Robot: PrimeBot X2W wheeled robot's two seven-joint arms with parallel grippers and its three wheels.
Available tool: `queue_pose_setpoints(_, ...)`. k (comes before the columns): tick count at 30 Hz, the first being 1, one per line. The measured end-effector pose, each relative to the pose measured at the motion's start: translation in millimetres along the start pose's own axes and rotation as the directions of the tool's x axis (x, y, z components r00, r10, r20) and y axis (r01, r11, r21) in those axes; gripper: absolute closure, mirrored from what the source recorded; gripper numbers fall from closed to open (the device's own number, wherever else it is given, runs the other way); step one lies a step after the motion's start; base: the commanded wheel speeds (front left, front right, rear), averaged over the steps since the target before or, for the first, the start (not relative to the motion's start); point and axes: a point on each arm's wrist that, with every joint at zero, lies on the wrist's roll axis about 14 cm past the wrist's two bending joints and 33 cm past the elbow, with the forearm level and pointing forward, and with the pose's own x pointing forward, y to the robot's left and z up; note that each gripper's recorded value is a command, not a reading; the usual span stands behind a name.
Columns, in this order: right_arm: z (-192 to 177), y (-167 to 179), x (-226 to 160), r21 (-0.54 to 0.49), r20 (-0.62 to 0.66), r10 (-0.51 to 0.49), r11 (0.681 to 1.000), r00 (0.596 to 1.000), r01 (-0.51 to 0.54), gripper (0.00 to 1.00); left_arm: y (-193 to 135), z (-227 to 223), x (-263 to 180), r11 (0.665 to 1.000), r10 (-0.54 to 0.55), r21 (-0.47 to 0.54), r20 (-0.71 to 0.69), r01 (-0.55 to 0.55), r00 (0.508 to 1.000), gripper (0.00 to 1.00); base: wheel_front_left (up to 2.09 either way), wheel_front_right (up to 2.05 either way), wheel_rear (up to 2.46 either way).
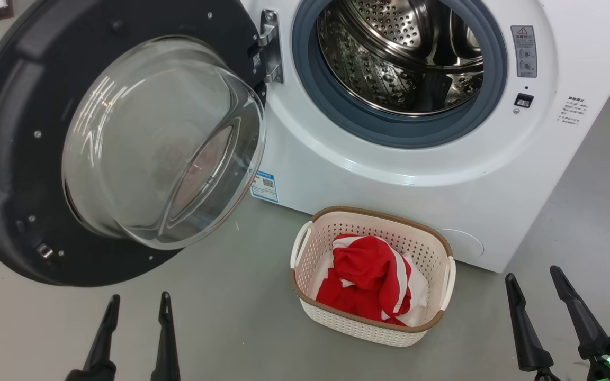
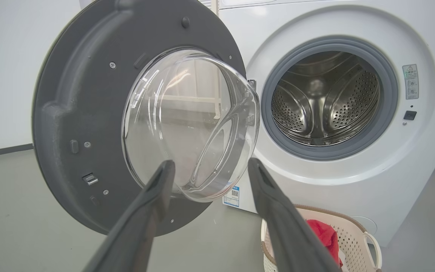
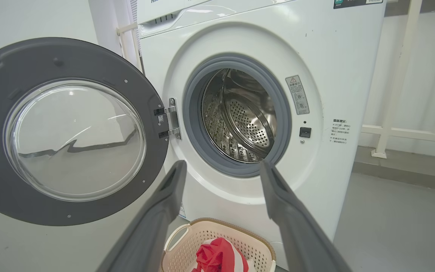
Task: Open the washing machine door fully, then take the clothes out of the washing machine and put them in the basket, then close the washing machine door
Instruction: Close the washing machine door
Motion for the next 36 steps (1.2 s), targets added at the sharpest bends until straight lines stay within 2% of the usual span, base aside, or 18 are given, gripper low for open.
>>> queue_pose_setpoints(2,-0.4,0.2,0.2,0.001,-0.001,0.001,1.000,1.000,-0.001,0.00,0.2,0.0,0.0,1.000,0.001,0.001,0.000,-0.001,1.000,0.00,0.00,0.00,0.00)
queue_pose_setpoints(3,-0.6,0.3,0.3,0.001,-0.001,0.001,1.000,1.000,-0.001,0.00,0.5,-0.1,0.0,1.000,0.003,0.001,0.000,-0.003,1.000,0.08,0.00,0.00,0.00)
queue_pose_setpoints(4,-0.8,0.4,0.4,0.001,-0.002,0.002,1.000,1.000,-0.002,0.00,0.4,-0.1,0.0,1.000,0.002,0.002,0.000,-0.002,1.000,0.53,0.00,0.00,0.00)
queue_pose_setpoints(5,-1.1,0.4,0.5,0.002,-0.003,0.002,1.000,1.000,-0.002,0.00,0.3,-0.2,0.1,1.000,0.002,0.002,0.000,-0.002,1.000,0.75,0.00,0.00,0.00)
queue_pose_setpoints(6,-1.4,0.3,0.6,0.002,-0.004,0.002,1.000,1.000,-0.002,0.00,0.1,0.3,0.2,1.000,0.002,0.000,0.002,-0.002,1.000,0.75,0.00,0.00,0.00)
queue_pose_setpoints(7,-1.8,0.4,0.7,0.003,-0.005,0.002,1.000,1.000,-0.002,0.00,-0.2,1.3,0.4,1.000,0.001,-0.003,0.008,-0.001,1.000,1.00,0.00,0.00,0.00)
queue_pose_setpoints(16,-8.4,2.0,1.8,-0.001,-0.028,0.010,1.000,1.000,-0.010,0.00,11.5,23.1,10.2,0.996,0.046,-0.080,0.084,-0.039,0.995,1.00,0.00,0.00,0.00)
queue_pose_setpoints(25,-13.1,-3.4,0.3,0.002,-0.047,-0.006,1.000,0.999,0.006,0.00,33.9,84.8,33.3,0.960,0.165,-0.265,0.260,-0.094,0.951,1.00,0.00,0.00,0.00)
queue_pose_setpoints(28,-12.7,-5.5,-0.9,-0.002,-0.048,-0.013,1.000,0.999,0.013,0.00,42.6,96.9,37.9,0.936,0.202,-0.339,0.290,-0.097,0.935,1.00,0.00,0.00,0.00)
queue_pose_setpoints(36,-14.9,-9.7,-1.8,-0.003,-0.058,-0.025,1.000,0.998,0.025,0.00,61.3,132.4,56.9,0.842,0.271,-0.538,0.369,-0.033,0.889,1.00,0.00,0.00,0.00)
